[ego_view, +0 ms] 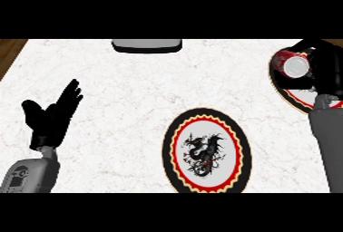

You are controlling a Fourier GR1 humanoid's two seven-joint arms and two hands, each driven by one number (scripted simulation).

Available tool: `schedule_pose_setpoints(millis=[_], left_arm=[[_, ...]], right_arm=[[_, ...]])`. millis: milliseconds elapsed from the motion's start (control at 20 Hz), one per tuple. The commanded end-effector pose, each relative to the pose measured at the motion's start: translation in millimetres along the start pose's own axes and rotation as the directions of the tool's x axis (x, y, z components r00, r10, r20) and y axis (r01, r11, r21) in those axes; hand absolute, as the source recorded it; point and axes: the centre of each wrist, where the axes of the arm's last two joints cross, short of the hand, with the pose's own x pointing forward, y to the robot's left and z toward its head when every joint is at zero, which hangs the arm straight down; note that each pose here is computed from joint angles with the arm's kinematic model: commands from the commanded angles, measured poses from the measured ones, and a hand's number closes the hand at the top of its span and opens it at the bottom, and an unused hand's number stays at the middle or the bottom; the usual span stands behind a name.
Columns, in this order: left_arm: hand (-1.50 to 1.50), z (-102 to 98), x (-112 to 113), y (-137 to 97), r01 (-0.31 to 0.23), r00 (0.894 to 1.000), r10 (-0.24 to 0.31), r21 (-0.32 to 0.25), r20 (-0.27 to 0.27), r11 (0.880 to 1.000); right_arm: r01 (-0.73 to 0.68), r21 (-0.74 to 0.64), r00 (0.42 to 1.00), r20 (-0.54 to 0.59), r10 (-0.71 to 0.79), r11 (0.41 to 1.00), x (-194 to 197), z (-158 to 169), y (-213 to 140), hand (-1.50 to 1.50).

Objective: Pick the can from the plate and place it in the plate

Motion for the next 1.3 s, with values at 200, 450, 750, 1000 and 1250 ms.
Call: schedule_pose_setpoints(millis=[200,450,750,1000,1250], left_arm=[[0.0,4.3,-10.1,-0.3,0.013,1.0,-0.013,-0.019,-0.004,1.0],[0.0,-2.1,-3.7,-11.9,0.017,1.0,-0.017,-0.016,0.011,1.0],[0.0,3.4,6.2,-4.6,0.013,1.0,-0.012,-0.032,0.026,0.999],[0.0,-2.0,3.8,-14.2,0.007,1.0,-0.006,-0.03,0.026,1.0],[0.0,-0.2,-7.5,-22.2,0.001,1.0,-0.001,-0.027,0.015,1.0]], right_arm=[[-0.032,-0.045,0.993,-0.114,0.026,0.999,-80.7,-38.4,-26.1,1.5],[-0.137,0.039,0.98,-0.143,0.141,0.99,-107.2,-52.4,-33.5,1.5],[0.071,0.189,0.955,-0.296,-0.012,0.979,-154.4,-42.3,-50.2,1.5],[0.062,0.271,0.987,-0.16,-0.018,0.961,-175.4,-24.7,-35.8,-1.5],[0.124,0.092,0.991,0.034,-0.127,0.988,-162.1,-40.1,-49.2,-1.5]])
